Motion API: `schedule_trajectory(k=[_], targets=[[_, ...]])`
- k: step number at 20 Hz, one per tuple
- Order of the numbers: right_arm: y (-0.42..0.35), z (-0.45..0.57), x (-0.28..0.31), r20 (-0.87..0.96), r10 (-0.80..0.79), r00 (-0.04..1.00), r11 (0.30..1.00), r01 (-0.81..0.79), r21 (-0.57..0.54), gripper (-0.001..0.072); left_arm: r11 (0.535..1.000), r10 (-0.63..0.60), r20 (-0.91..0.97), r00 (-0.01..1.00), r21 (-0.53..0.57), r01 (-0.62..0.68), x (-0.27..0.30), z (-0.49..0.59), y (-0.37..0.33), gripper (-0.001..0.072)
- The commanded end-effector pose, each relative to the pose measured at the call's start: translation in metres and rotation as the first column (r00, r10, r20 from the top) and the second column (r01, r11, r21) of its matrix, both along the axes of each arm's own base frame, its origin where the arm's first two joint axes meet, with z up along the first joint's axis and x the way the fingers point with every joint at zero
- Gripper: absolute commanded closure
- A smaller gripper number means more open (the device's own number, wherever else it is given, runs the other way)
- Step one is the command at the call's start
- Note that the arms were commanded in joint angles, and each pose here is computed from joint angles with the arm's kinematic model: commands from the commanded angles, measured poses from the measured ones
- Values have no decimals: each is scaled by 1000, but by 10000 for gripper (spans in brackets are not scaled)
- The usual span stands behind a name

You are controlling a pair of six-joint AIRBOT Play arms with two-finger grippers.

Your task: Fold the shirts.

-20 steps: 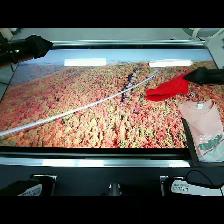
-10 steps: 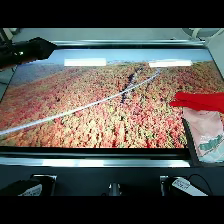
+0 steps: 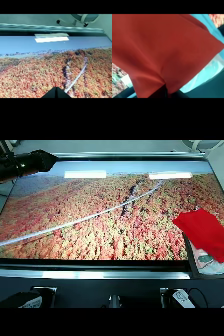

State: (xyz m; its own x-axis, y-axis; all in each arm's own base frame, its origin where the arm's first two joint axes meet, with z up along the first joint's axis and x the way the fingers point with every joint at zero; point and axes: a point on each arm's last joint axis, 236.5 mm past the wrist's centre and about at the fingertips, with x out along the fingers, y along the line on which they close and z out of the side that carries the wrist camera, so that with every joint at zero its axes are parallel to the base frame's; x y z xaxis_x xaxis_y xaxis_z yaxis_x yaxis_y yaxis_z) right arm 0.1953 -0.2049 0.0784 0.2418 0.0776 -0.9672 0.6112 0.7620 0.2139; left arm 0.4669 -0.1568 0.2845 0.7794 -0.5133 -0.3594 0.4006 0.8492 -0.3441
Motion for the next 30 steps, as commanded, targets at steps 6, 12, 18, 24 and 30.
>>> schedule_trajectory(k=[6,12,18,24,30], targets=[[-12,-65,-28,-76,-115,990,990,108,-93,3,1000,-2,2,1000,0,2,0,1,-1,686],[-132,188,80,441,176,880,667,223,-711,14,996,14,123,992,91,-26,2,39,10,688],[52,176,232,324,671,667,634,-290,-717,16,790,394,-86,915,540,-290,24,-55,112,687],[240,2,207,-2,899,438,430,-883,-188,16,771,464,-661,590,629,99,-72,-232,110,-13],[249,-15,196,-54,909,413,402,-904,-147,16,795,425,-568,705,607,10,-70,-224,99,-13]])
